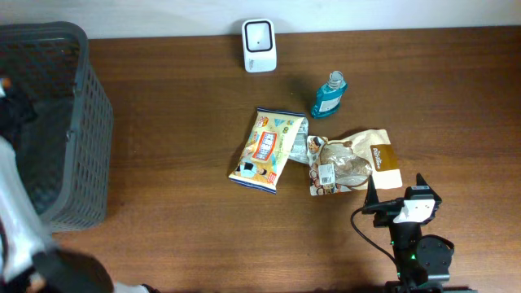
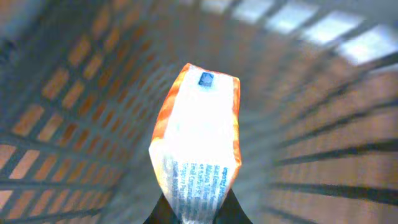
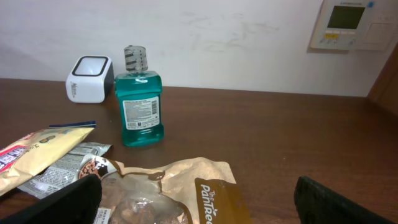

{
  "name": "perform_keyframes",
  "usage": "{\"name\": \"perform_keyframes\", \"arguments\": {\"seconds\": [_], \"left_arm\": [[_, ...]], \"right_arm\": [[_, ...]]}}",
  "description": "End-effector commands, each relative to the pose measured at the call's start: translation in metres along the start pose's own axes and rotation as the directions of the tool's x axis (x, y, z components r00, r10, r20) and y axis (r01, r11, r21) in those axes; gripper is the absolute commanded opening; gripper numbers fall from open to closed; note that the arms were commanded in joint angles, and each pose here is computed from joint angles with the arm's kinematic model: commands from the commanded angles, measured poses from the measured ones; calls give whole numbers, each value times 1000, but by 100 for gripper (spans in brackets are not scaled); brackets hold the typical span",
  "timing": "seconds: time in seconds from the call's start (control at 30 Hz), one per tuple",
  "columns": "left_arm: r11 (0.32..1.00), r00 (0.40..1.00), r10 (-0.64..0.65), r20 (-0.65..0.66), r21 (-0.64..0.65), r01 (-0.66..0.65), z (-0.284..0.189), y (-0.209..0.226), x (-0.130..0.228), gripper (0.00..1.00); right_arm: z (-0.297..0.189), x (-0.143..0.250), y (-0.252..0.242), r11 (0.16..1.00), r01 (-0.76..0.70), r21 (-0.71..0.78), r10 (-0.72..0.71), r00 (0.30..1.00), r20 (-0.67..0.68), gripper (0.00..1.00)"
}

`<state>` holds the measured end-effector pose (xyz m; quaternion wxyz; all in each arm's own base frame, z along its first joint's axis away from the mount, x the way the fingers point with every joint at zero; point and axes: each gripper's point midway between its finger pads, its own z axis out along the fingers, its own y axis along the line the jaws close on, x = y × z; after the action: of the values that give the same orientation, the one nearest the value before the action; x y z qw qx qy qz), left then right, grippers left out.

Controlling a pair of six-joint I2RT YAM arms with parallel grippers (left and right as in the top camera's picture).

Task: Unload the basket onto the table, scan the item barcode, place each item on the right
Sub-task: 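Grasp the small orange box and lift it from the basket, then carry the orange box to the table center and release it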

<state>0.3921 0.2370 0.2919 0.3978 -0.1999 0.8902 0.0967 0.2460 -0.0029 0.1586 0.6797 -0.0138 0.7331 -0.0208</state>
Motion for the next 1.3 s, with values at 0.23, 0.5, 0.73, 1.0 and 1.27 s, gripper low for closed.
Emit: {"name": "perform_keyframes", "arguments": {"seconds": [0.23, 0.5, 0.73, 1.0, 1.27], "left_arm": [[667, 997, -76, 28, 744, 30, -163, -153, 3, 0], [478, 983, 153, -99, 878, 14, -193, -248, 63, 0], [536, 912, 405, -67, 826, -177, -185, -312, 117, 0], [641, 811, 552, -191, 720, -266, -133, -384, 188, 0], [677, 768, 552, -326, 712, -184, -97, -444, 248, 0]], "right_arm": [[0, 3, 0, 1000, -1, 1, 1, 1000, -5, 98], [0, 3, 0, 1000, -1, 1, 1, 1000, -5, 98], [0, 3, 0, 1000, -1, 1, 1, 1000, -5, 98], [0, 3, 0, 1000, -1, 1, 1, 1000, -5, 98], [0, 3, 0, 1000, -1, 1, 1, 1000, -5, 98]]}}
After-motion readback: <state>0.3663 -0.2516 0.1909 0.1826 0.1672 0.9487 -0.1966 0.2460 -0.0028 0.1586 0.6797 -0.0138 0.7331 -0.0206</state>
